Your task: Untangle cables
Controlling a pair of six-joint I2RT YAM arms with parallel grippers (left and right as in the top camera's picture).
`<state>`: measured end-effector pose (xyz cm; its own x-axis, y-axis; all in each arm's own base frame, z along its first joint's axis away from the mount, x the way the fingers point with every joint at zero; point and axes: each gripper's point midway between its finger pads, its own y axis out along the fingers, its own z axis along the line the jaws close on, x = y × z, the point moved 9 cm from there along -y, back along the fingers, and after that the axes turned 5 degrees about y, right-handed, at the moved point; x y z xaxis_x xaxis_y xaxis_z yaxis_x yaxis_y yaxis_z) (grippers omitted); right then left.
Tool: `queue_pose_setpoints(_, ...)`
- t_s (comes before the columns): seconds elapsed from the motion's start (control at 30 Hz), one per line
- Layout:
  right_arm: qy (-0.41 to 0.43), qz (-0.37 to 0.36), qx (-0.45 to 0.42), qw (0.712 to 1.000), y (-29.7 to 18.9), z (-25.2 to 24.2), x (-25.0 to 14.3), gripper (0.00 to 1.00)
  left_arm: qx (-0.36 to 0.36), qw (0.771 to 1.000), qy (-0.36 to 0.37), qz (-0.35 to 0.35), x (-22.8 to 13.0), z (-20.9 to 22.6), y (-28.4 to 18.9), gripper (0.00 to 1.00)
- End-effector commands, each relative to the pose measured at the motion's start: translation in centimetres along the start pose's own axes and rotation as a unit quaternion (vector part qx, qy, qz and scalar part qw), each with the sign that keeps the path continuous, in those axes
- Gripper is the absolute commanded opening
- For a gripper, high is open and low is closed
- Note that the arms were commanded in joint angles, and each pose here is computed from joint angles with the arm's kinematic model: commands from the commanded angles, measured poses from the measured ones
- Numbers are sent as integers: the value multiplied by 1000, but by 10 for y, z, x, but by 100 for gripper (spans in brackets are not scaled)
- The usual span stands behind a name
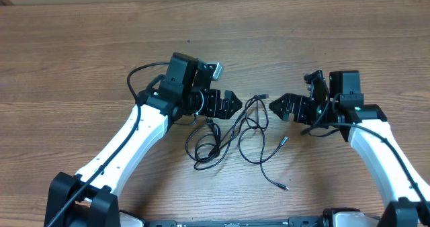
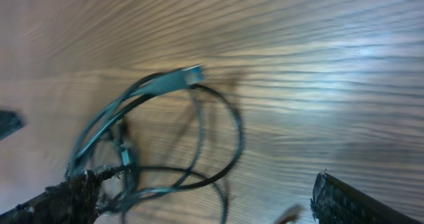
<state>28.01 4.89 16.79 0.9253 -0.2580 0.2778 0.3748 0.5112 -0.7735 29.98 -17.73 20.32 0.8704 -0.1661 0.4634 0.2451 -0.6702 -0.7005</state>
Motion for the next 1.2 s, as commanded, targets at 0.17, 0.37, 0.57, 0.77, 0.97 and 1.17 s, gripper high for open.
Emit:
queue_pose_setpoints(0.17, 41, -44, -26, 998, 23, -9, 27, 100, 71, 997, -5, 29, -10, 3, 11, 92)
queue_pose_setpoints(0.37, 30, -62, -19, 997, 33, -12, 38, 100, 65, 996, 0, 65, -20, -1, 32, 83)
queue_pose_setpoints(0.57, 16, -92, -32, 995, 34, -11, 45, 100, 54, 995, 17, 84, -28, -13, 47, 87)
queue_pose_setpoints(0.77, -4, -88, -44, 995, 41, -1, 40, 100, 26, 997, 39, 61, -22, -27, 53, 91)
queue_pose_setpoints(0.97, -12, -61, -98, 993, 48, 1, 24, 100, 10, 998, 39, 46, -17, -31, 54, 91)
queue_pose_setpoints(1.17, -5, -46, -116, 992, 48, -3, 19, 100, 10, 998, 39, 45, -17, -31, 54, 91)
